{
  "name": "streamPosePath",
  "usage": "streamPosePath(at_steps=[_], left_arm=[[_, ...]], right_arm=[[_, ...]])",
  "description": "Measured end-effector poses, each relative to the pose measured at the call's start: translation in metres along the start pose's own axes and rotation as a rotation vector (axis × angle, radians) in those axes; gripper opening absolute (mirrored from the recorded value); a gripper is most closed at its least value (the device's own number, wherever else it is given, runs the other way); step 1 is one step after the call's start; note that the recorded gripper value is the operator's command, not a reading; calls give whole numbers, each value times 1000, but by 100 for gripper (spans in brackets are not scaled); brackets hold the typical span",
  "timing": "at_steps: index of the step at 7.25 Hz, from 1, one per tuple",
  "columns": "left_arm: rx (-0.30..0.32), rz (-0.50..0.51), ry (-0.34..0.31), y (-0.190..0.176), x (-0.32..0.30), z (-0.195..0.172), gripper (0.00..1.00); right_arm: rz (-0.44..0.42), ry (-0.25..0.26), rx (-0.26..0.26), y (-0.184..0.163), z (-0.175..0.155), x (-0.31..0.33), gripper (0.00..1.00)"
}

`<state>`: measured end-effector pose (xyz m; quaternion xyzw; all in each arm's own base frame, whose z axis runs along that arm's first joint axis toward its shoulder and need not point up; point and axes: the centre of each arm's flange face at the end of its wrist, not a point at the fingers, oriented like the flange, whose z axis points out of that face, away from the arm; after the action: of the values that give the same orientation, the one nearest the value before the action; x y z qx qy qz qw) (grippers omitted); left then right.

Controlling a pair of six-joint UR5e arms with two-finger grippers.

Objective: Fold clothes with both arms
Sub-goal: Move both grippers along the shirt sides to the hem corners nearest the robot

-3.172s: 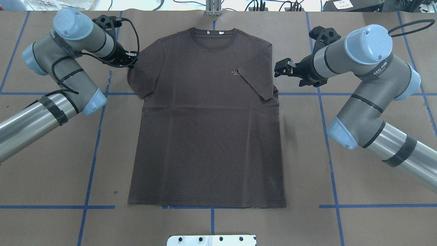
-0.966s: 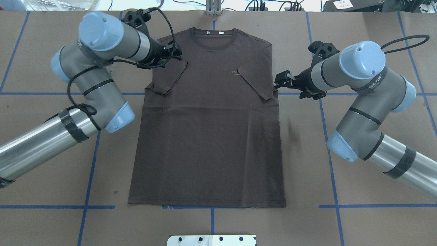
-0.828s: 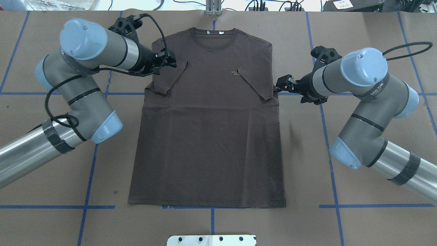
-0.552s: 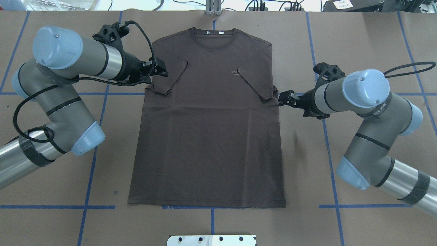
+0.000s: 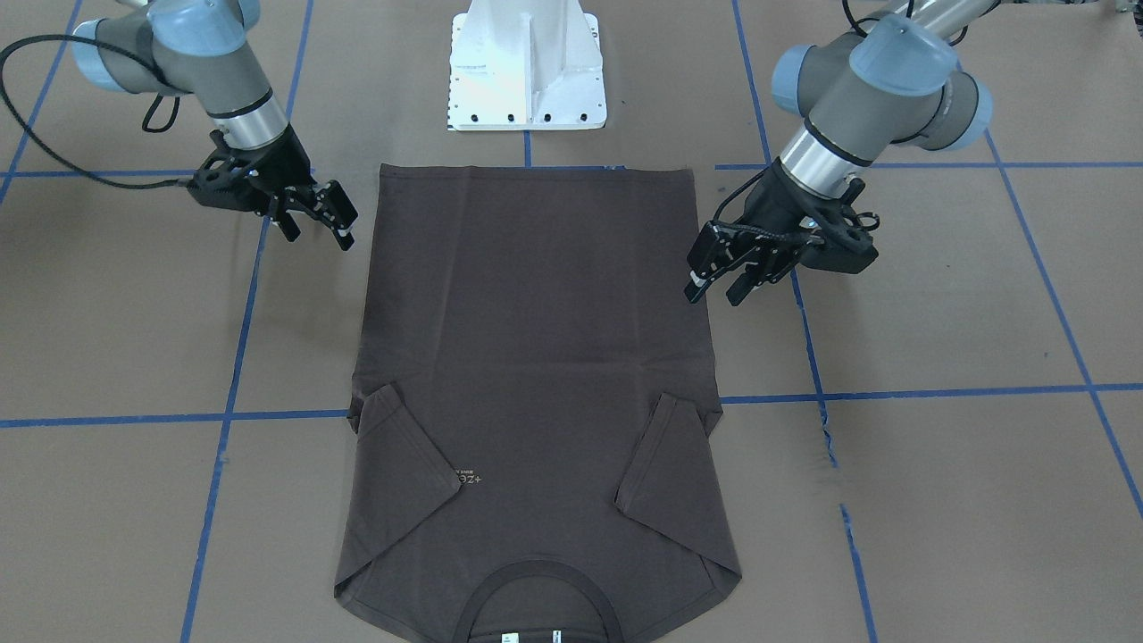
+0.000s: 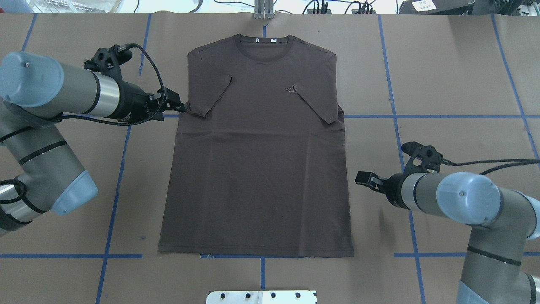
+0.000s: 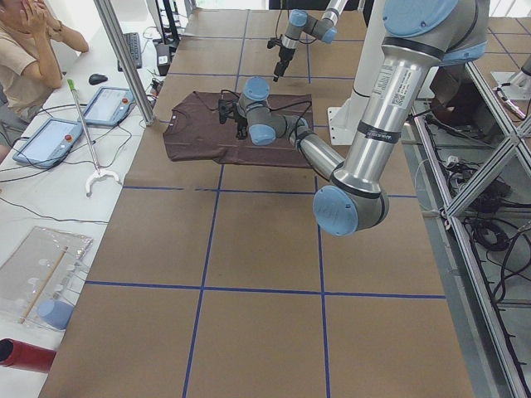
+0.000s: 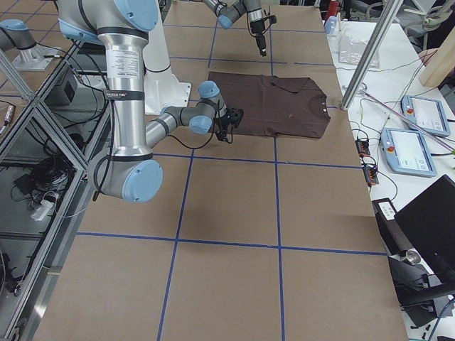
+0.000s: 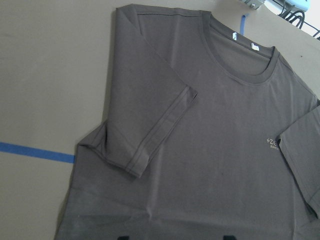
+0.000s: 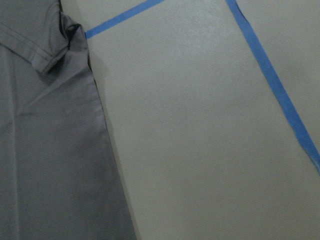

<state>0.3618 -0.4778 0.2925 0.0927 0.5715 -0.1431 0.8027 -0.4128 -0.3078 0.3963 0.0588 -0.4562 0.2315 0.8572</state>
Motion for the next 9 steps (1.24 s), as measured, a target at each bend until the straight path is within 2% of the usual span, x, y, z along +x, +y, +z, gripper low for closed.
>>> streamPosePath(at_steps=[1, 3, 5, 7, 8, 9], left_arm=[[-2, 0, 0, 5, -7, -8, 72], [-6, -2, -11, 9, -16, -10, 73], [-10, -3, -17, 11, -20, -9, 73], [-11, -4, -21, 12, -23, -10, 74], [-12, -6, -26, 13, -27, -9, 74], [-13, -8, -33, 14, -32, -9, 74]], right_arm=[[20, 6, 18, 28, -2, 3, 92], [83, 74, 67, 87, -5, -18, 92], [141, 113, 44, 138, -12, -43, 91], [160, 141, 17, 165, -13, -40, 86], [158, 155, 19, 168, -10, -37, 79], [154, 166, 21, 170, -7, -35, 64]])
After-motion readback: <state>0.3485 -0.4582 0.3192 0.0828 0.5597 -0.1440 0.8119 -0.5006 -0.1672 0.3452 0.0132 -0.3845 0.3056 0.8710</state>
